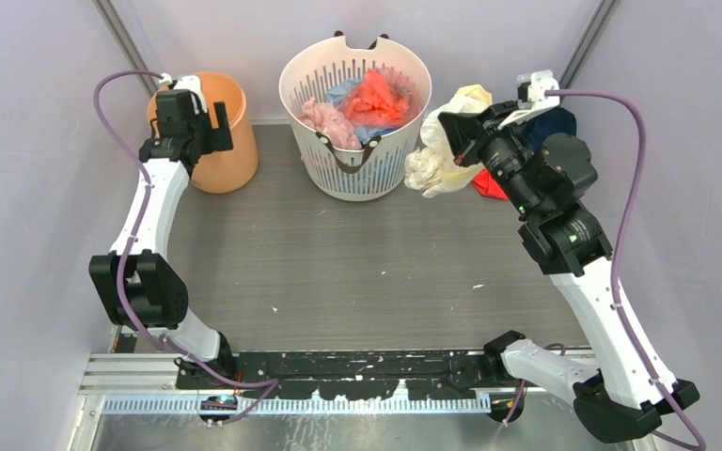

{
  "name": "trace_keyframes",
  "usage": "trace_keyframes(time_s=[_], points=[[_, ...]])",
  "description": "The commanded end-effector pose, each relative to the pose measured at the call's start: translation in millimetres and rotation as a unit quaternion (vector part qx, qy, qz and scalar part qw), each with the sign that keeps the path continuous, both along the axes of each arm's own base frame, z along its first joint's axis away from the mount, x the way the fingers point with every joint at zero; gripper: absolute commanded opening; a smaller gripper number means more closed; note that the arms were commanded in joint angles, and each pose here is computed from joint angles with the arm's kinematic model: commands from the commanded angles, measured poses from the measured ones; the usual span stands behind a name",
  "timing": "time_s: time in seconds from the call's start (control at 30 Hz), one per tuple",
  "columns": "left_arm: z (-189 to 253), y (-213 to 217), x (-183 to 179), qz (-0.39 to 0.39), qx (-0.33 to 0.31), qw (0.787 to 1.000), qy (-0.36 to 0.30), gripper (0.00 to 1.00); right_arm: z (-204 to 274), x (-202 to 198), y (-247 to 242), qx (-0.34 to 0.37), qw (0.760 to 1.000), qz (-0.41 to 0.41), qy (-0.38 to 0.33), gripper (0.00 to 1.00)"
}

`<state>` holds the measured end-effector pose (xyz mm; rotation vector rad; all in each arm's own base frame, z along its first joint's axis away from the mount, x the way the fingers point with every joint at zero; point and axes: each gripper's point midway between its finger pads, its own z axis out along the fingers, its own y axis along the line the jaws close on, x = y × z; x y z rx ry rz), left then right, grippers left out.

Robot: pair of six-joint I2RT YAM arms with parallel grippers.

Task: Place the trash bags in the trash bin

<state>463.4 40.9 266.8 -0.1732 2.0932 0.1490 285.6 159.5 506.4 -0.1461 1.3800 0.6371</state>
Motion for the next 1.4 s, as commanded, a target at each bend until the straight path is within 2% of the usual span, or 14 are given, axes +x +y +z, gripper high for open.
trace_keyframes(time_s=[0.0, 0.13, 0.27, 0.37, 0.53, 0.7, 1.0, 1.17, 1.23, 1.27, 1.37], points=[[24, -13, 18, -0.044, 0.000, 0.997, -0.059, 0.90, -11, 2, -4, -0.017, 1.000, -0.012, 0.010, 0.01], [18, -20, 17, -0.056, -0.002, 0.997, -0.051, 0.84, -21, 5, -2, -0.022, 0.999, -0.012, 0.020, 0.01], [42, -27, 5, -0.071, 0.010, 0.995, -0.063, 0.84, -27, 7, -1, -0.025, 0.999, -0.012, 0.027, 0.01], [62, -50, -3, -0.109, 0.002, 0.991, -0.078, 0.84, -33, 11, 1, -0.029, 0.999, -0.012, 0.033, 0.01], [77, -66, -4, -0.152, -0.009, 0.984, -0.088, 0.84, -41, 14, 4, -0.034, 0.998, -0.008, 0.042, 0.01], [70, -65, 15, -0.160, 0.009, 0.982, -0.096, 0.84, -47, 13, 4, -0.038, 0.998, -0.005, 0.048, 0.01], [25, -71, 69, -0.172, -0.002, 0.984, -0.048, 0.84, -59, 11, -1, -0.058, 0.996, -0.013, 0.061, 0.01], [12, -69, 77, -0.158, -0.007, 0.987, -0.035, 0.83, -68, 11, -2, -0.070, 0.995, -0.014, 0.069, 0.01], [3, -66, 75, -0.147, -0.007, 0.989, -0.023, 0.76, -70, 14, -6, -0.069, 0.995, -0.030, 0.071, 0.01], [-1, -63, 74, -0.138, -0.005, 0.990, -0.014, 0.68, -70, 14, -6, -0.070, 0.995, -0.030, 0.072, 0.01], [-8, -58, 66, -0.114, -0.017, 0.993, 0.013, 0.36, -71, 16, -5, -0.070, 0.995, -0.029, 0.072, 0.01]])
